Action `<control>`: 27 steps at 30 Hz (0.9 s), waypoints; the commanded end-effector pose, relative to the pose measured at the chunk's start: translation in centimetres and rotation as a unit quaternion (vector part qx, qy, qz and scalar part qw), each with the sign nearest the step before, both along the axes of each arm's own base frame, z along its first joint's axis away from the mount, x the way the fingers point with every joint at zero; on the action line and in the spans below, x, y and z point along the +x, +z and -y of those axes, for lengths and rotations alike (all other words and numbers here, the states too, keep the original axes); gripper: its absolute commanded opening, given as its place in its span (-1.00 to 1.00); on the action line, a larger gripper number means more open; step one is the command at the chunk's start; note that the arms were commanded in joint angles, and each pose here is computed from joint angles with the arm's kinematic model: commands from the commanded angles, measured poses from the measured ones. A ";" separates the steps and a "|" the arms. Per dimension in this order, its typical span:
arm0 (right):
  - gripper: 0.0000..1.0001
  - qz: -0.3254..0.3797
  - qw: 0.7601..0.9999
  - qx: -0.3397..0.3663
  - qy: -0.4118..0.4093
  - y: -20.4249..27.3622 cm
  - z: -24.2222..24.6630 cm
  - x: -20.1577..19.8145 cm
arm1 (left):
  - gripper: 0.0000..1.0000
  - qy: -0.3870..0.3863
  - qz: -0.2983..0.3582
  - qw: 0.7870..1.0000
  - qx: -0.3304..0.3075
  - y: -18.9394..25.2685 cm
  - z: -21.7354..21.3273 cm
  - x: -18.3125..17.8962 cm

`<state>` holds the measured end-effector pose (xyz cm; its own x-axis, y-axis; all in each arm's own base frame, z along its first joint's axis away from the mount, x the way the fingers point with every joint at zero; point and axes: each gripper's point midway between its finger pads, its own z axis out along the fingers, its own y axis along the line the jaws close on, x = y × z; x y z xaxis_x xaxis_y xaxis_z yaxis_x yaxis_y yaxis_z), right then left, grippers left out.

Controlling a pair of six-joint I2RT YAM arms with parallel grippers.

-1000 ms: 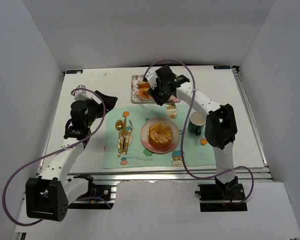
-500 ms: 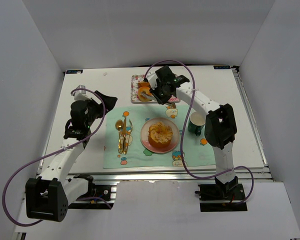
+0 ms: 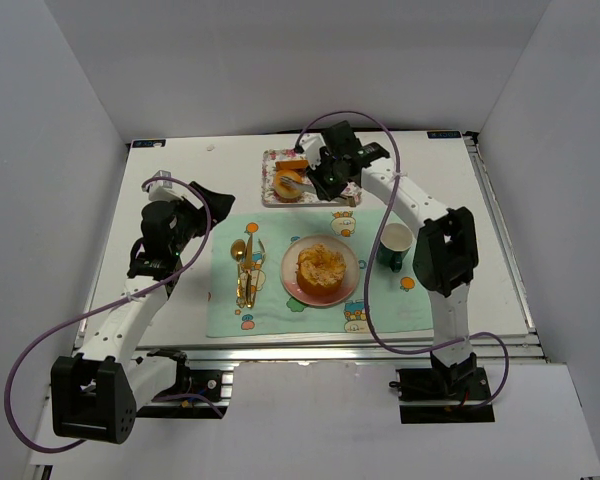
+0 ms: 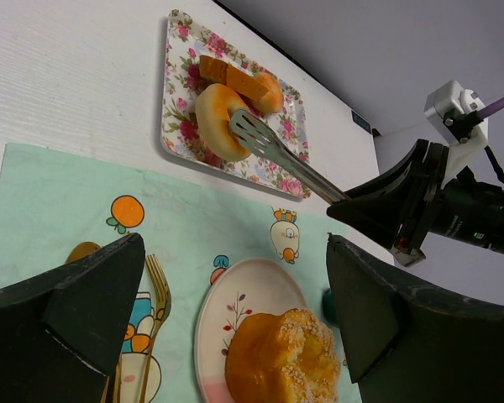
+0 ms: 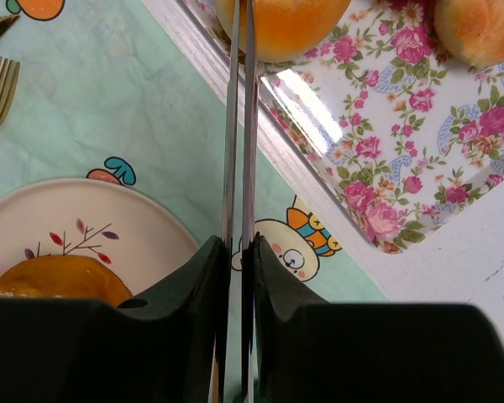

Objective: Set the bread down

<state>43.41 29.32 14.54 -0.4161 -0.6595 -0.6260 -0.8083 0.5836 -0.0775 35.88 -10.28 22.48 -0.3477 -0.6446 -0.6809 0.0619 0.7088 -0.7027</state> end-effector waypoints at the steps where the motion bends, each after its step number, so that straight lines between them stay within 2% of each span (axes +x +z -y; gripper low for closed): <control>1: -1.00 0.049 0.997 0.055 0.016 5.7 -0.6 0.5 | 0.94 0.002 0.016 1.000 0.006 1.1 -0.1 -0.2; 21: -1.00 0.029 0.989 0.123 0.073 8.4 1.2 -4.8 | 0.94 -0.003 0.015 1.000 0.012 1.3 0.1 0.1; 27: -1.00 0.077 0.981 0.123 0.129 10.5 3.4 -8.7 | 0.94 -0.003 0.020 1.000 0.008 1.5 0.1 0.3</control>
